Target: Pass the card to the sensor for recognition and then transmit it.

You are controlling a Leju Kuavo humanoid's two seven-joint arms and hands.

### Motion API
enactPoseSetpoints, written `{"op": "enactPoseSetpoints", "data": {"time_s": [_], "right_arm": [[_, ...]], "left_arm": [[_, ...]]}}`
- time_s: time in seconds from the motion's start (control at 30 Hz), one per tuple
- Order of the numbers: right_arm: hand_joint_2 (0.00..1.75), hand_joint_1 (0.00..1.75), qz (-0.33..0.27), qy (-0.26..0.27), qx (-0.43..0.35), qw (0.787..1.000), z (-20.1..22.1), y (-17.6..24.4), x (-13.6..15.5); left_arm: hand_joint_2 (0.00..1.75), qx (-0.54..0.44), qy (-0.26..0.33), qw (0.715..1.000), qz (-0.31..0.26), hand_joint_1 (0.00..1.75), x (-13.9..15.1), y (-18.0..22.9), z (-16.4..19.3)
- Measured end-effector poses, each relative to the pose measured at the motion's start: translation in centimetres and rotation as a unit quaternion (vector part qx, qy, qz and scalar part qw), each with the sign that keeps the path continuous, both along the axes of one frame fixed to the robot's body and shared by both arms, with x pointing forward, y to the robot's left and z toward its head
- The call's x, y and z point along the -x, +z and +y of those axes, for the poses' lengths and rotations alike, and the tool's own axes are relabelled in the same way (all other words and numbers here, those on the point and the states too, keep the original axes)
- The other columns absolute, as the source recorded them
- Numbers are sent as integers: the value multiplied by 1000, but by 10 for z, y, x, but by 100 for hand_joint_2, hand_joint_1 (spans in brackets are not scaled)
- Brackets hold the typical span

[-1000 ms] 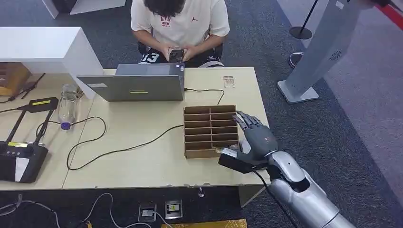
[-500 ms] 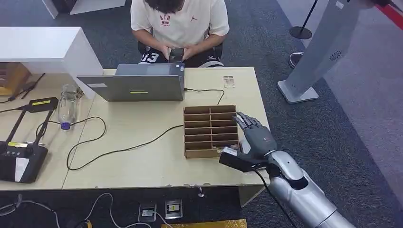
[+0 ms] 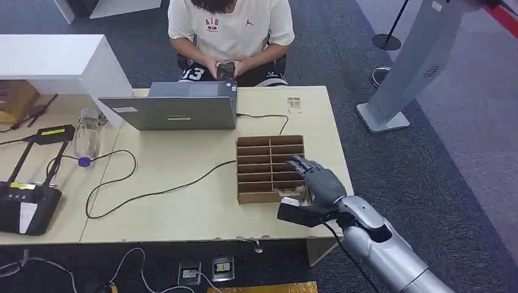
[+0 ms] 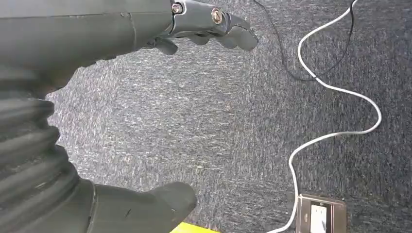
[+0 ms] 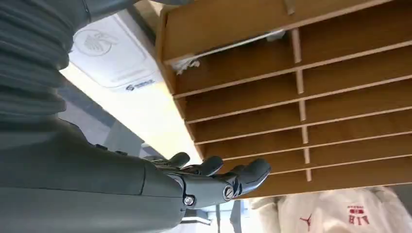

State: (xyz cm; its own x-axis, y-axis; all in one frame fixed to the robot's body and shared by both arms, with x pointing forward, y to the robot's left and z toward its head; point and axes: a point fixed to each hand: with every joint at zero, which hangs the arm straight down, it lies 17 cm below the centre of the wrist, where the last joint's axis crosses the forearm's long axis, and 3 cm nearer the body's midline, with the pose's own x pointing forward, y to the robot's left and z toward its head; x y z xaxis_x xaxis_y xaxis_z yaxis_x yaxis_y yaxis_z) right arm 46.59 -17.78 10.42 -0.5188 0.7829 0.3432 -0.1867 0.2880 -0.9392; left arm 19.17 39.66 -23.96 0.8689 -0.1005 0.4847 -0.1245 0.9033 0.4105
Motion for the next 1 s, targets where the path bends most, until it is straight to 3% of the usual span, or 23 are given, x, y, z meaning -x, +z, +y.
{"op": "enactPoseSetpoints", "data": {"time_s": [0.67,0.7,0.73,0.83,1.0], "right_arm": [[175,0,-32,15,-12,999,17,9,6],[175,19,-33,16,-12,999,17,9,6],[175,138,-33,16,-12,999,18,9,6],[175,157,-32,19,-10,999,20,7,7],[175,154,-29,18,-7,999,21,6,7]], "left_arm": [[175,-1,0,1000,-3,0,-4,1,0],[175,-1,-1,1000,-4,0,-4,1,0],[175,-1,-1,1000,-4,0,-4,1,0],[175,-1,0,1000,-4,0,-5,2,0],[175,-2,1,1000,-4,0,-4,2,2]]}}
